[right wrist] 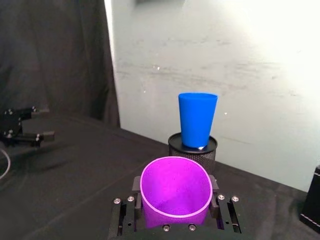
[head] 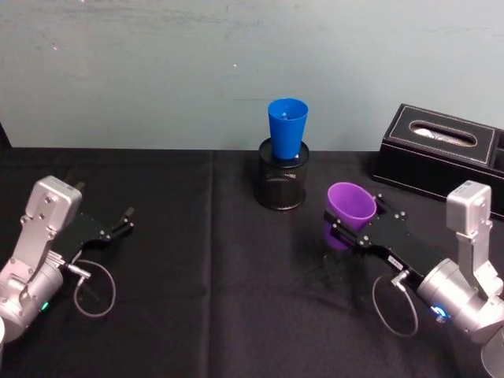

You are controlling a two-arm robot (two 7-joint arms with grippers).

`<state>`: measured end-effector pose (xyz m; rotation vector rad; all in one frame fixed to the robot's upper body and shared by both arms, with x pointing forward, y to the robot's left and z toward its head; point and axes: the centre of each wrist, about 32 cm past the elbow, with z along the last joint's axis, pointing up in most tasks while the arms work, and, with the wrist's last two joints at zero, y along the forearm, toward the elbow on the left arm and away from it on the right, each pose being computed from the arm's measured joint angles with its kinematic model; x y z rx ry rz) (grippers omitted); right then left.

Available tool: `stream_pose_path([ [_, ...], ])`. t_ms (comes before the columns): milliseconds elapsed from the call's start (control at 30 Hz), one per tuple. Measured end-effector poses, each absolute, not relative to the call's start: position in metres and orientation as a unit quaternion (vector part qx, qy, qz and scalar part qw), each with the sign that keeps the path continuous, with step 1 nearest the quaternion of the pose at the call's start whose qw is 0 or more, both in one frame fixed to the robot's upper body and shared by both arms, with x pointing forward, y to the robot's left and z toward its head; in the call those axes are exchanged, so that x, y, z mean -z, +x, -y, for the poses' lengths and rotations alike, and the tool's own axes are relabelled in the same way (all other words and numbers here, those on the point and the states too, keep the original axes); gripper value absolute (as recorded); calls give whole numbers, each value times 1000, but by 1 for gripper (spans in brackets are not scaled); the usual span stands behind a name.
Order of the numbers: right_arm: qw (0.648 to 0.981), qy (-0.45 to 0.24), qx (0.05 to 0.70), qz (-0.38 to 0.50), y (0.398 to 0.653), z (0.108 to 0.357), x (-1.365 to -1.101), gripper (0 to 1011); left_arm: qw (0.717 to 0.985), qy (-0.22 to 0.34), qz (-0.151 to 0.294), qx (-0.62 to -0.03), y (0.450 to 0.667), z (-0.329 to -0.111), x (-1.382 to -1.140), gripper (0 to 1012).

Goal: Pick up one cup with a gripper and tap it against the other cup.

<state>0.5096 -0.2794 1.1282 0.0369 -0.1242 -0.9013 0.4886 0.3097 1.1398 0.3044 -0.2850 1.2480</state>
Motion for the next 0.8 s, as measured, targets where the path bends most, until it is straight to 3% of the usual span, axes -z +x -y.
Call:
stream_pose_path([
  [800,892,31,448,56,504,278,-1133,734,791,141,132,-580,489,-310,-1140,1011],
])
